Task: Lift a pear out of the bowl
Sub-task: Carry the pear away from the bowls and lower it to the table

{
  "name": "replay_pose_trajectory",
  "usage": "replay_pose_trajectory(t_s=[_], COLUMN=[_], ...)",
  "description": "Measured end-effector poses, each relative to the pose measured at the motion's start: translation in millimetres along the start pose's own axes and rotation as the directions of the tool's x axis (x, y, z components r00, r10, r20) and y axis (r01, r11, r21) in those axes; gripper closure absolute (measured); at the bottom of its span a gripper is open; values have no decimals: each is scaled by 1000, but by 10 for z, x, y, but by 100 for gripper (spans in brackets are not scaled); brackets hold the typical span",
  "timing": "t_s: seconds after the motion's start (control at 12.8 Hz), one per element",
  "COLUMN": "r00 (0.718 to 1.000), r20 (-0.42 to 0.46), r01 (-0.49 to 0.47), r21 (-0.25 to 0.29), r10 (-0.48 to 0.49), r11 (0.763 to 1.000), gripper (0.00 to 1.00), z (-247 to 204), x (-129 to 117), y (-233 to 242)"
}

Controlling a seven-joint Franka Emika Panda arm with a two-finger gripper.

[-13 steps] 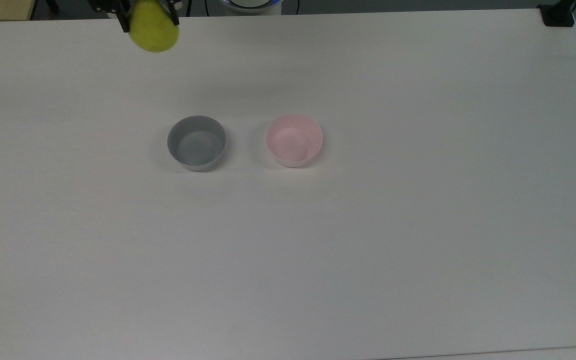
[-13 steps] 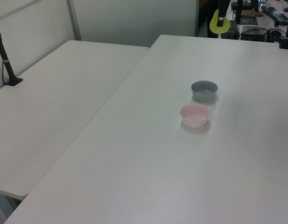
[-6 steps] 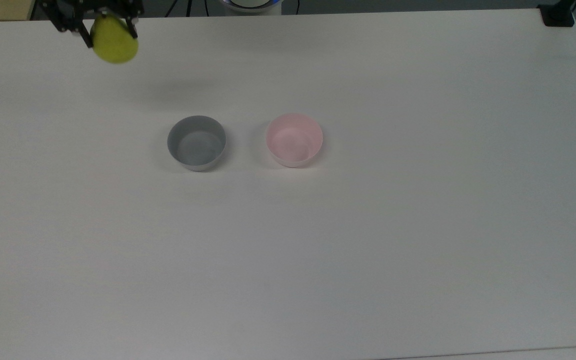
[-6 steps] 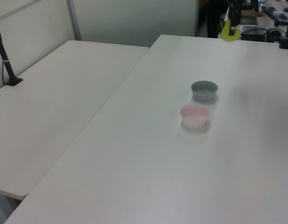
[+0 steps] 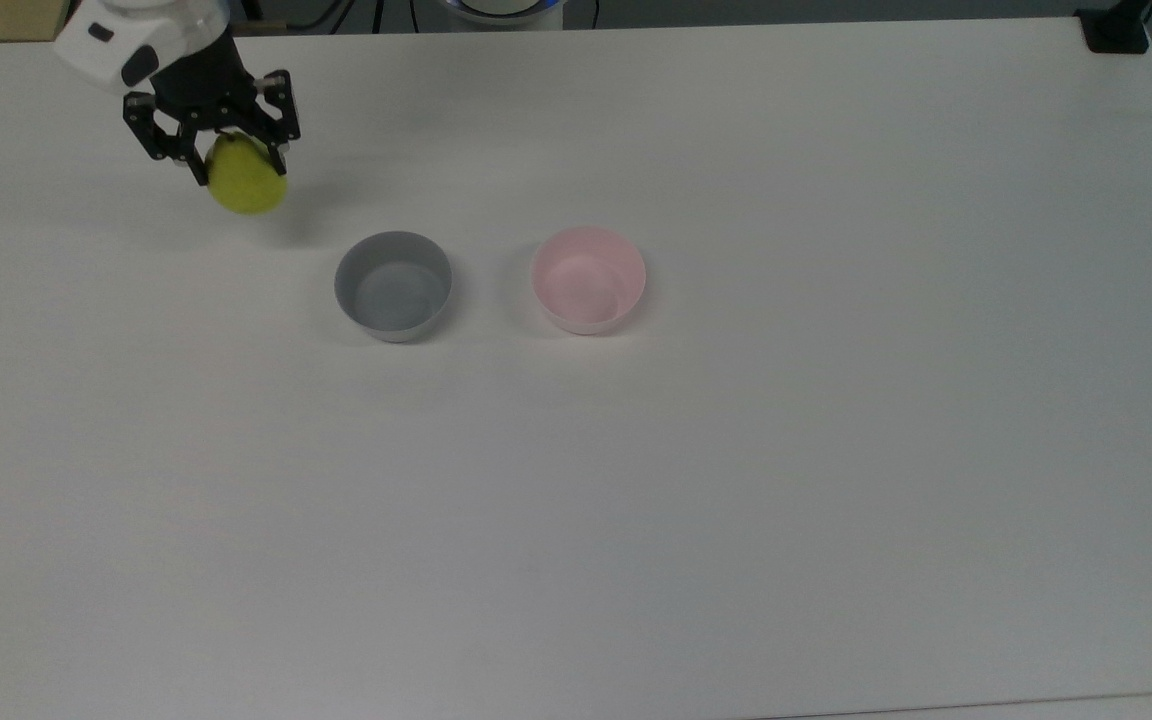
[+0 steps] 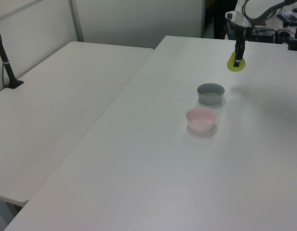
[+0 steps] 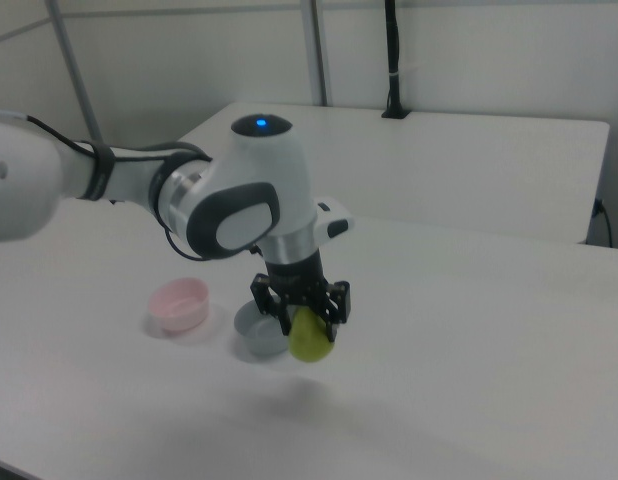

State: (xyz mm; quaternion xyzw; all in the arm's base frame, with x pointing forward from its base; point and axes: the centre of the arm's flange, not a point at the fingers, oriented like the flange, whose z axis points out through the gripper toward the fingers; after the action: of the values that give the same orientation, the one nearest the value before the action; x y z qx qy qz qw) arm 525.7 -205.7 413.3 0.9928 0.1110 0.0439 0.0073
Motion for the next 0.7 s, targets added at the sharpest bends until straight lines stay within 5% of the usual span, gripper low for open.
replay_pose_trajectory(t_s=[0.7], r00=[991], r20=[28], r01=[-131], r21=[-39], r10=[132], r11=[991], gripper=[26], z=[798], x=[-77], y=[353])
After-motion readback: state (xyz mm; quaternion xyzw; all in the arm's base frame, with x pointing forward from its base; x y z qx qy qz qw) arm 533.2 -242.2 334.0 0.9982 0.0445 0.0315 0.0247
